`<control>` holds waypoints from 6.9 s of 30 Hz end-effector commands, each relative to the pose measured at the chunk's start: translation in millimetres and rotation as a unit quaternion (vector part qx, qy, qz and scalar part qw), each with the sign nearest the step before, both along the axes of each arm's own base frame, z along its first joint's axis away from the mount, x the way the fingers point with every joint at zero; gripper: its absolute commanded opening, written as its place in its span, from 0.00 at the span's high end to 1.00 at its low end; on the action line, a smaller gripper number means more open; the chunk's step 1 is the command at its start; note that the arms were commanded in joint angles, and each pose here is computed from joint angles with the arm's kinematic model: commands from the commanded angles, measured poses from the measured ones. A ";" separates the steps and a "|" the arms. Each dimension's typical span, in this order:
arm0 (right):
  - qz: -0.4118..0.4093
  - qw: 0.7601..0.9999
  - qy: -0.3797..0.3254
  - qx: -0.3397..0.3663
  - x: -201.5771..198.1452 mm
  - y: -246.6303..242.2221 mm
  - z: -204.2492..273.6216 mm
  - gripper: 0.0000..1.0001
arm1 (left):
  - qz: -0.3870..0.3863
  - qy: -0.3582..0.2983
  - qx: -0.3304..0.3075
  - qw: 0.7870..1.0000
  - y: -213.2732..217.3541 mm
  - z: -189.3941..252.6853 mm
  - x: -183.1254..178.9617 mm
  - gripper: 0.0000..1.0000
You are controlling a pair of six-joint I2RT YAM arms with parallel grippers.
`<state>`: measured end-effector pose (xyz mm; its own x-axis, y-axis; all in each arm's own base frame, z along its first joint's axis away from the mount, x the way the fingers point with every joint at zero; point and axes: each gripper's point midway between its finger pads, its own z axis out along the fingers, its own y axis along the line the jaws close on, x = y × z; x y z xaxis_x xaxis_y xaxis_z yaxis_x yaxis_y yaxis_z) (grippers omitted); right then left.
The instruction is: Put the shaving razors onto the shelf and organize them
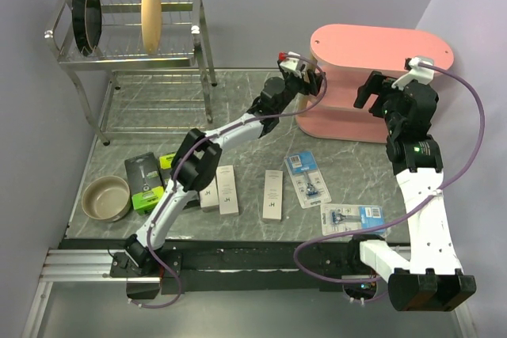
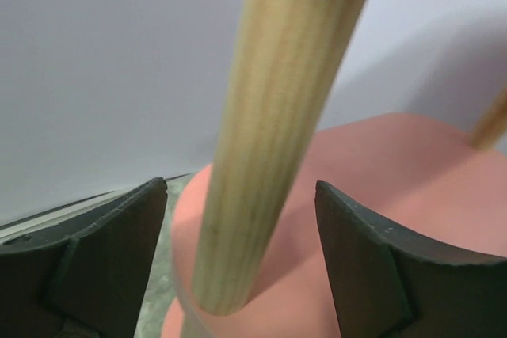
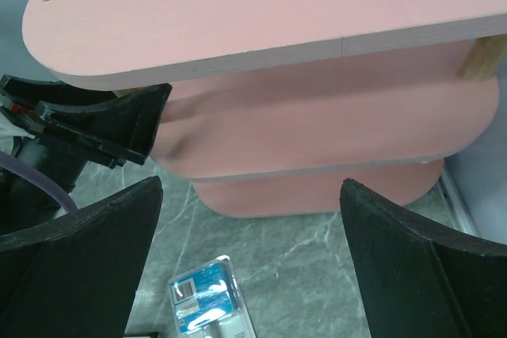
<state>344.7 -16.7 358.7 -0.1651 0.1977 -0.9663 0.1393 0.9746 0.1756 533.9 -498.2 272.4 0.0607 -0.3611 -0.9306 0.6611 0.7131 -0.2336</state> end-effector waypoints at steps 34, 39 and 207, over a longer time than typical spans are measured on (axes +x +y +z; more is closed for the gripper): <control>0.004 1.000 0.008 0.006 21.5 -5.6 -35.4 0.00 | 0.226 -0.115 0.068 0.965 243.0 109.5 61.1 0.99; -0.059 0.998 0.032 -0.014 25.5 -29.9 -60.7 0.00 | 0.240 -0.089 0.065 0.965 243.0 106.4 51.4 0.99; 0.357 0.868 0.343 -0.045 -57.8 461.3 -288.9 0.00 | 0.323 0.548 -0.002 0.771 460.9 -154.6 -236.5 0.01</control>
<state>279.7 457.2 79.2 -0.7497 -0.2813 -0.5990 -0.5143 0.8173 0.2598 281.8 -36.4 94.4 -0.6404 -0.5621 -0.5234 -0.4425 0.8270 -0.3467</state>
